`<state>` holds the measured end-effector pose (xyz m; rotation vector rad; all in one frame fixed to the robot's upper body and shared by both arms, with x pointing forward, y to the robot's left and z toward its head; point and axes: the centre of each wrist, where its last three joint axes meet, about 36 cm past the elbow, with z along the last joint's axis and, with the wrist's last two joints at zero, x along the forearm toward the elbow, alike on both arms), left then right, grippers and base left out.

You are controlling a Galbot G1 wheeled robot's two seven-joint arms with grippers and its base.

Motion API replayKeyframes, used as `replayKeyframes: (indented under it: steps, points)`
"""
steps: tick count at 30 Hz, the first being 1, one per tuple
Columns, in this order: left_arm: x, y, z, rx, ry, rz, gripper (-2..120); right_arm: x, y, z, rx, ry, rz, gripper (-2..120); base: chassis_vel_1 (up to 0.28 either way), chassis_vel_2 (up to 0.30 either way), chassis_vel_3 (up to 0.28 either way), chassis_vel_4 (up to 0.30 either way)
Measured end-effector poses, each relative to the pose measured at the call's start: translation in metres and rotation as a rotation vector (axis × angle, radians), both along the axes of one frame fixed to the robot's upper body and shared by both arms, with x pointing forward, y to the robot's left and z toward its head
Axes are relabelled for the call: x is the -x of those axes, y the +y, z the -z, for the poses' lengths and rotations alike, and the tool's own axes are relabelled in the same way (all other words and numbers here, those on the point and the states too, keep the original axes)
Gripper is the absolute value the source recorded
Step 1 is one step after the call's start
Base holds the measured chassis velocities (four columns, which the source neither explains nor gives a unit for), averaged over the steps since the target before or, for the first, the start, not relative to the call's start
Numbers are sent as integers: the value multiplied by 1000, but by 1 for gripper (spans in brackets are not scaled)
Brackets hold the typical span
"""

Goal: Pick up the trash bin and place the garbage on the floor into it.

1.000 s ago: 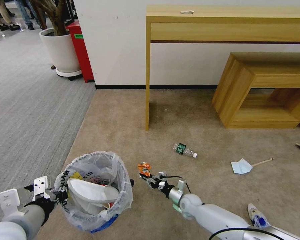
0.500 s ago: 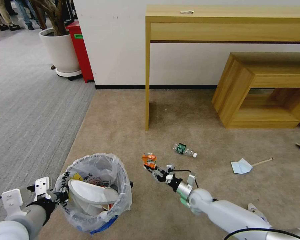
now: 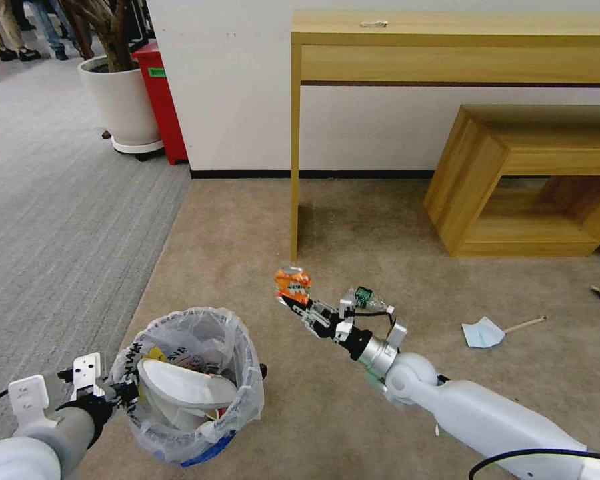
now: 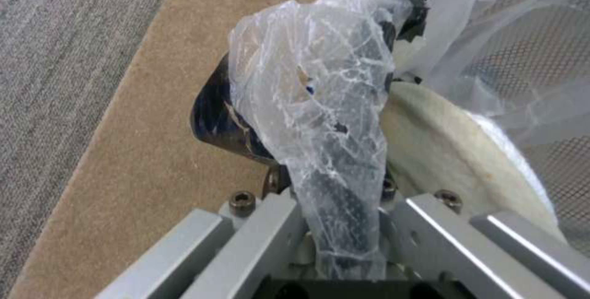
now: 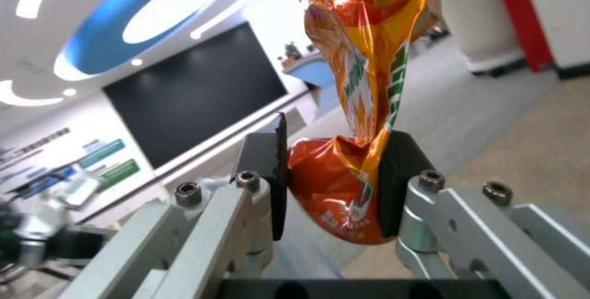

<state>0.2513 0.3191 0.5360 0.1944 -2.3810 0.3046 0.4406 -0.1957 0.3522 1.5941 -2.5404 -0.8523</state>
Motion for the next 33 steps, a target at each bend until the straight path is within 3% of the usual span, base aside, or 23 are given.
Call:
replayKeyframes:
  steps: [13,22,33]
  points:
    - [-5,2,1,-3,-1,7,1,20,8,-48,12,-221,-217,25,0,0,0,0]
    - [-6,0,1,-2,-7,13,1,30,32,-60,71,-250,-341,25,0,0,0,0]
    - [-7,-2,-2,-1,-22,17,1,24,71,-96,216,-293,-362,25,0,0,0,0]
